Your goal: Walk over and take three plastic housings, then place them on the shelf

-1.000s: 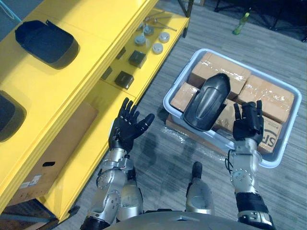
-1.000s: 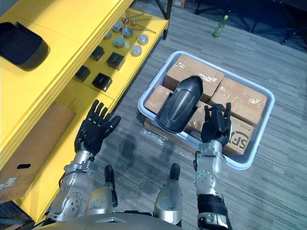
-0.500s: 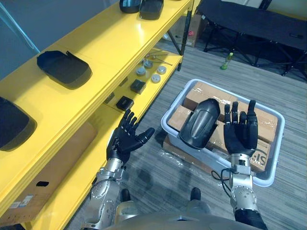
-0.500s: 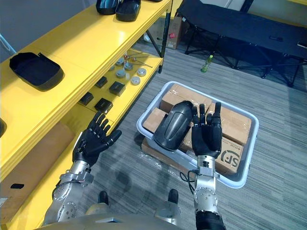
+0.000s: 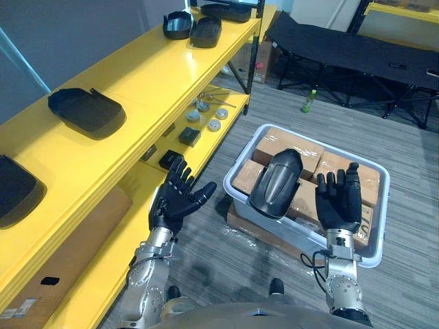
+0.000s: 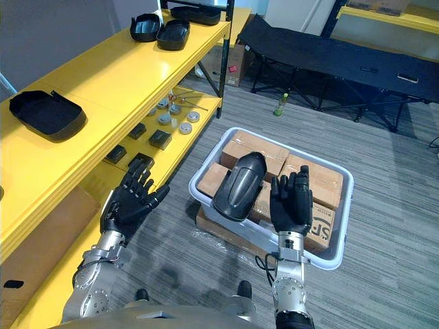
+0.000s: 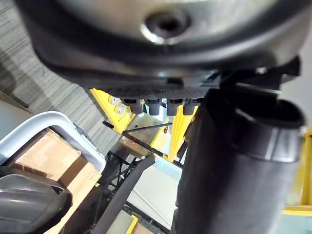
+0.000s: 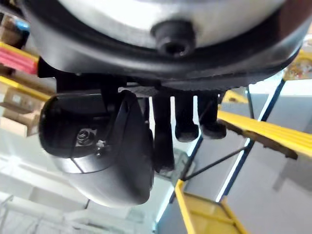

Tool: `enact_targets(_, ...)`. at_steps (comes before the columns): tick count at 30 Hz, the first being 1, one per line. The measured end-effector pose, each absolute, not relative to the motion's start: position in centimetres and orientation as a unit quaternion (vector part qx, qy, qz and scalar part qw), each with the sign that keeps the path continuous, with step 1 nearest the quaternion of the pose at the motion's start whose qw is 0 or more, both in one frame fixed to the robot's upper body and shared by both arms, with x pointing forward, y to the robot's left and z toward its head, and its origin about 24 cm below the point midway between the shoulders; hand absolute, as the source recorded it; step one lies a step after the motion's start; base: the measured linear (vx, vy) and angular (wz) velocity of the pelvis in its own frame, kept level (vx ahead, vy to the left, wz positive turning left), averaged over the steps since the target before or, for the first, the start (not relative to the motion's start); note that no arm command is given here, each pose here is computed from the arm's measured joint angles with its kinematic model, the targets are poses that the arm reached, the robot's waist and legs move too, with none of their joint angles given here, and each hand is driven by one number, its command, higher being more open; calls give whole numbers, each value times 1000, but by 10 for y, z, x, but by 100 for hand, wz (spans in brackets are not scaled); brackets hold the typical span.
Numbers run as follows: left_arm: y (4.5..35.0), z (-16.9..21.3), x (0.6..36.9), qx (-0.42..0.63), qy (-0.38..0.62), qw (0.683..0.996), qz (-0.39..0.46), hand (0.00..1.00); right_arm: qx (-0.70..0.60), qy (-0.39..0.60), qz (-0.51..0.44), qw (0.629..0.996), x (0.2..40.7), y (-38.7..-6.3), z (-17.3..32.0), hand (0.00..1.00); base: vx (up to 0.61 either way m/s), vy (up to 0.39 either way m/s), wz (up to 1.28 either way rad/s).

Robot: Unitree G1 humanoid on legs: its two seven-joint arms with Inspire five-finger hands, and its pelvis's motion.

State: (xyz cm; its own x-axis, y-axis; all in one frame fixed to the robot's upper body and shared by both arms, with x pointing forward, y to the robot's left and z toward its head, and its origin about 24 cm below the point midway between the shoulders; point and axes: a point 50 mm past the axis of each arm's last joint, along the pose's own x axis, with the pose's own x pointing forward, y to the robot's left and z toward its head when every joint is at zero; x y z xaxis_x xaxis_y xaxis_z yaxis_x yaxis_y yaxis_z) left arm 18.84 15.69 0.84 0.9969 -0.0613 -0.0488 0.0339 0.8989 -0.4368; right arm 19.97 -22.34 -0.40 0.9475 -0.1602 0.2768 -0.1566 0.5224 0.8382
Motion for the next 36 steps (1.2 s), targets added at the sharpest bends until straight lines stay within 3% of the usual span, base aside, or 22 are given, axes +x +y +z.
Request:
enact_targets(2,156,8,189,-215,32,976,-27,100,459,-142,-8,877,199,-225,-5,100,-6,9,-6)
enact_targets(4,155,6,189,-216,48,975,-30,100,344,-77,-41,935,198,-228,-8,100,-2,12,-6)
enact_targets(11,153,8,194,-209,48,976,-31,100,143,-8,-101,984,203,-227,-3,100,4,10,-9)
enact_targets(23,147,6,194,-200,68,976,-46,100,53,28,-170,984,200,-231,-2,100,-9,7,-5)
enact_targets(36,138,2,193,-201,93,974,-54,100,-34,231,-298,926,176,-246,-49,100,-6,3,-2)
